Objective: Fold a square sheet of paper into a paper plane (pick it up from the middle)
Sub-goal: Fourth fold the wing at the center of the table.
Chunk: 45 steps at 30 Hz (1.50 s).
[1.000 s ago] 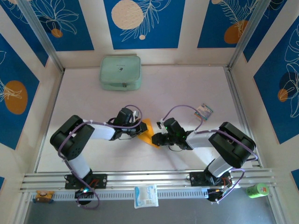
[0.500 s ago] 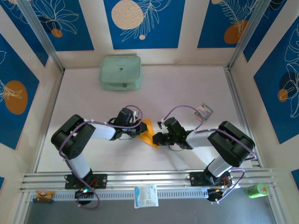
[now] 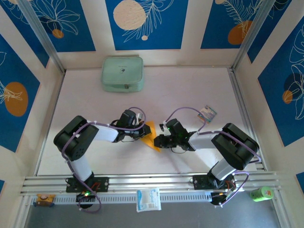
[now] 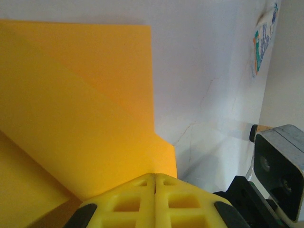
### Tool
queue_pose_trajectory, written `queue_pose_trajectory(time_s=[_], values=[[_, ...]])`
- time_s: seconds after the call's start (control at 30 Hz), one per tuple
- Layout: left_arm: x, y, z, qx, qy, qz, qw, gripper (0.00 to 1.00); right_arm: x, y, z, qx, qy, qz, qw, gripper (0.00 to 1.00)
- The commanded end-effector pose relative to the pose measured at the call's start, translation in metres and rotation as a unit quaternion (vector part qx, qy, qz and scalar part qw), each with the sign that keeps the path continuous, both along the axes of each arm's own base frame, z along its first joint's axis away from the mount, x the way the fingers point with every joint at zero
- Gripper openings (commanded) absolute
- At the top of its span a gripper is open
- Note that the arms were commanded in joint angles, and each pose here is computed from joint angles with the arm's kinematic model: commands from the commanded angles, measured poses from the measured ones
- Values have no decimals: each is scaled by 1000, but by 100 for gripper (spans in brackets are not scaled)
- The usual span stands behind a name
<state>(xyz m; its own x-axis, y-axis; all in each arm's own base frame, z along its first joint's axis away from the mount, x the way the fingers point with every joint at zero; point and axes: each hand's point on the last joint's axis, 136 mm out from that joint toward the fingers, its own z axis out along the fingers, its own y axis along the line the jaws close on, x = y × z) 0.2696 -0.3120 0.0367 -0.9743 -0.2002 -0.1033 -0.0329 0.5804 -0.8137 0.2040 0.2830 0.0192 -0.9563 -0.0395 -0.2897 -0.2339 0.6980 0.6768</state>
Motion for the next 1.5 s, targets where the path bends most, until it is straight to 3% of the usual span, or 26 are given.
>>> queue_pose_trajectory(time_s=[0.0,0.3,1.13,1.47], values=[[1,-8,5,-8,-17,-24,1000,8,-9,-1,-4,-1,38,1,999,12],[0,-10,2,-4,-16,-30,999,9,-12,-7,-16,-5,70,-15,997,6],[-5,-12,-21,9,9,-49,999,9,-15,-10,-20,-8,82,-13,997,7],[-14,-2,-36,30,23,-45,998,7,-16,-8,13,15,76,2,997,19]])
